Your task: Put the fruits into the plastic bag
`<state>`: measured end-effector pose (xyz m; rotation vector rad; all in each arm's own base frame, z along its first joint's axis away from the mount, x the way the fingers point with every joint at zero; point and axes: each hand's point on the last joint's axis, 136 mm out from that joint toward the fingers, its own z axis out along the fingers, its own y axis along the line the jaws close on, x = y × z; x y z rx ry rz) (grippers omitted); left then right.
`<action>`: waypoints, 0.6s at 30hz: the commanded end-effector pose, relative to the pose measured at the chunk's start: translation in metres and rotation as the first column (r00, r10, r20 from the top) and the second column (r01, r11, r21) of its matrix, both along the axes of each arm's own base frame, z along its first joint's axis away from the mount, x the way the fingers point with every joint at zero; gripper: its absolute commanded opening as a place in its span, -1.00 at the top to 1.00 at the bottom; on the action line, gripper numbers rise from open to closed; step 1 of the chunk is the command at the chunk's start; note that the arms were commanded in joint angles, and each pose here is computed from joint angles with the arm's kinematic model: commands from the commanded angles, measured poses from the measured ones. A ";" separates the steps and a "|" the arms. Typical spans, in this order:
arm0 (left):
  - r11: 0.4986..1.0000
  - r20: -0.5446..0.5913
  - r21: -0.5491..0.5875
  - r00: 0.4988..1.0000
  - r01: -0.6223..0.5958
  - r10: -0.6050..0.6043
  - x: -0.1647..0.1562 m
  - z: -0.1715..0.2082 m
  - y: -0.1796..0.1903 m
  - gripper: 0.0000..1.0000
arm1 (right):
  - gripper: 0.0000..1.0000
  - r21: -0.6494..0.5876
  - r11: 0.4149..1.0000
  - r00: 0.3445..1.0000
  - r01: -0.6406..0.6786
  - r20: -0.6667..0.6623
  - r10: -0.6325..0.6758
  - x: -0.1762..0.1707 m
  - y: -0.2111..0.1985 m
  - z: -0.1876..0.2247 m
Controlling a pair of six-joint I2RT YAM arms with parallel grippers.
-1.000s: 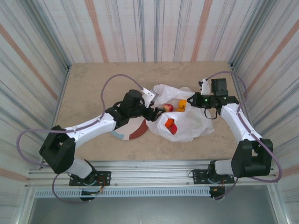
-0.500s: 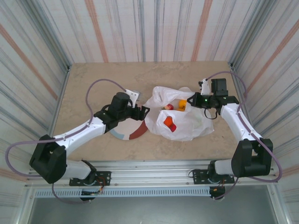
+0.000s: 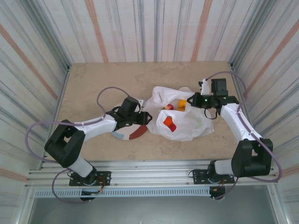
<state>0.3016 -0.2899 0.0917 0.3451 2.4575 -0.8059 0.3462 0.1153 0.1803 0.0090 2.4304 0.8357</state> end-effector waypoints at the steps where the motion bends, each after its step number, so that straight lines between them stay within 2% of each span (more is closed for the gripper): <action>1: 0.998 -0.007 -0.058 0.999 0.034 -0.034 -0.003 0.001 -0.015 0.16 | 1.00 0.007 1.000 1.000 -0.005 -0.030 0.005 -0.005 0.002 -0.008; 5: 0.993 0.031 -0.102 0.998 0.061 -0.058 -0.003 0.014 -0.025 0.56 | 1.00 0.005 1.000 1.000 -0.003 -0.026 0.003 -0.004 0.001 -0.007; 9: 0.977 0.111 -0.187 0.990 0.106 -0.086 -0.002 0.053 -0.036 0.86 | 1.00 -0.010 1.000 1.000 0.011 0.000 -0.011 -0.001 -0.004 0.004; 12: 0.950 0.192 -0.265 0.974 0.166 -0.116 -0.003 0.098 -0.048 1.00 | 1.00 -0.030 0.999 0.999 0.030 0.046 -0.029 0.001 -0.011 0.023; 18: 0.899 0.341 -0.332 0.925 0.285 -0.167 -0.012 0.177 -0.068 1.00 | 1.00 -0.126 0.988 0.989 0.087 0.129 -0.071 -0.002 -0.033 0.059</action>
